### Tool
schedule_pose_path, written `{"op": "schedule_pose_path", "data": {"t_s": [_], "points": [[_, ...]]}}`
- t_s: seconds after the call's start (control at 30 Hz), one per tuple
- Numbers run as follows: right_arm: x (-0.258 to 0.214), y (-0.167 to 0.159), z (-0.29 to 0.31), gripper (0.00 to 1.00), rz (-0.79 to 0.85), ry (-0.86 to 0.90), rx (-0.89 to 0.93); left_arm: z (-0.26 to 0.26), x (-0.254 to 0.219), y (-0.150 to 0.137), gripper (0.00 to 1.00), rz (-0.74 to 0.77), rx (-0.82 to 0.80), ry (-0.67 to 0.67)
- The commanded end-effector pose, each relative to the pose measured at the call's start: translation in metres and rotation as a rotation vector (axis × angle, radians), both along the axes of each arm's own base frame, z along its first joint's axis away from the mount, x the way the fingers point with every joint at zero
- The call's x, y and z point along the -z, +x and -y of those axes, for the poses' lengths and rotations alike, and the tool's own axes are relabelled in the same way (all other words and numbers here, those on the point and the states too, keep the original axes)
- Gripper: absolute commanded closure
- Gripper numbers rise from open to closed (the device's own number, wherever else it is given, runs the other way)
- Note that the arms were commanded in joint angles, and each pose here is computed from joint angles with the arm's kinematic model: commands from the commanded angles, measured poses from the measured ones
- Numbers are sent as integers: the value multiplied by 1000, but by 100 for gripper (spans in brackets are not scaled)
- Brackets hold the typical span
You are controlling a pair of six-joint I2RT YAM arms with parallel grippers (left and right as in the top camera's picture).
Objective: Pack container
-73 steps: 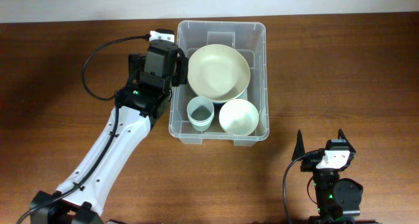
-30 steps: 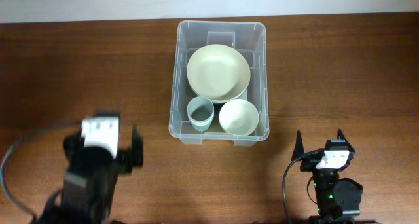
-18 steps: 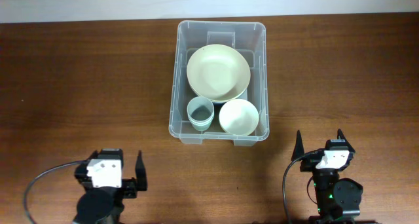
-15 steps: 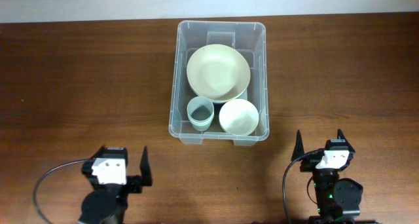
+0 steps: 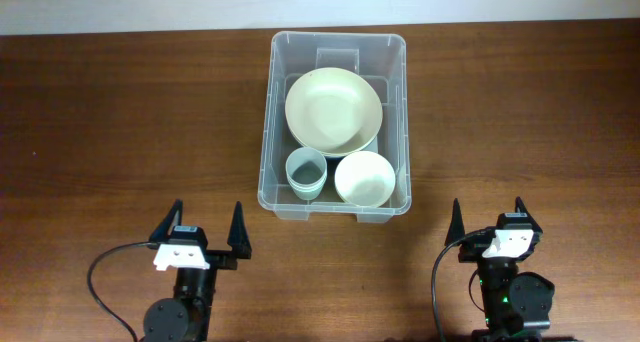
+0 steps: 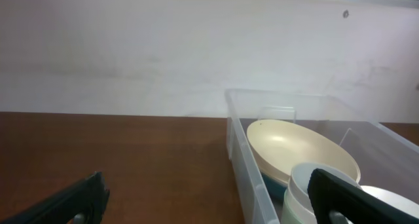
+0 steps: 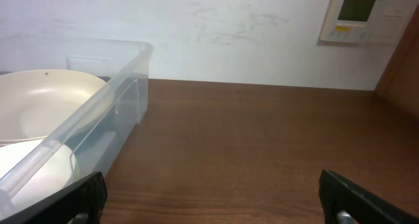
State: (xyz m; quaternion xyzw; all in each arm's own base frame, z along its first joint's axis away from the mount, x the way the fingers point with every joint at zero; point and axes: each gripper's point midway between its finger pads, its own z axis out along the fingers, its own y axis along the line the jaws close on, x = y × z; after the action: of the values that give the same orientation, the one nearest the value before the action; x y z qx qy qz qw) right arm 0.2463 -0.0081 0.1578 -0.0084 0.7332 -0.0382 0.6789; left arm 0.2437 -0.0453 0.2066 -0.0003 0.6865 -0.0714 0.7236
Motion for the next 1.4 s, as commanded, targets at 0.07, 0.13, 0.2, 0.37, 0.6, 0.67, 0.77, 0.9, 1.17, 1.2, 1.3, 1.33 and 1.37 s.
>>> {"op": "schedule_pose_path", "data": {"t_s": [0.07,0.13,0.2,0.37,0.6,0.67,0.77,0.9,1.17,1.2,1.3,1.33,1.37], "points": [[2,0,0,1,-3,-6,0,0,4,-1,1,19,33,-2],[2,0,0,1,-3,-6,0,-3,4,-1,1,22,30,0],[2,0,0,1,-3,-6,0,-7,6,-1,1,18,14,1],[2,0,0,1,-3,-6,0,-20,19,-1,1,-31,-37,13],[2,0,0,1,-3,-6,0,-30,38,0,0,-110,-70,27],[2,0,0,1,-3,-6,0,-34,46,0,1,-143,-82,32],[2,0,0,1,-3,-6,0,-39,48,0,1,-150,-104,44],[2,0,0,1,-3,-6,0,-41,48,0,0,-149,-110,89],[2,0,0,1,-3,-6,0,-42,48,0,0,-149,-117,91],[2,0,0,1,-3,-6,0,-42,48,0,0,-149,-117,91],[2,0,0,1,-3,-6,0,-42,48,0,0,-149,-117,91],[2,0,0,1,-3,-6,0,-42,48,0,1,-149,-117,91],[2,0,0,1,-3,-6,0,-42,48,0,1,-149,-117,91]]}}
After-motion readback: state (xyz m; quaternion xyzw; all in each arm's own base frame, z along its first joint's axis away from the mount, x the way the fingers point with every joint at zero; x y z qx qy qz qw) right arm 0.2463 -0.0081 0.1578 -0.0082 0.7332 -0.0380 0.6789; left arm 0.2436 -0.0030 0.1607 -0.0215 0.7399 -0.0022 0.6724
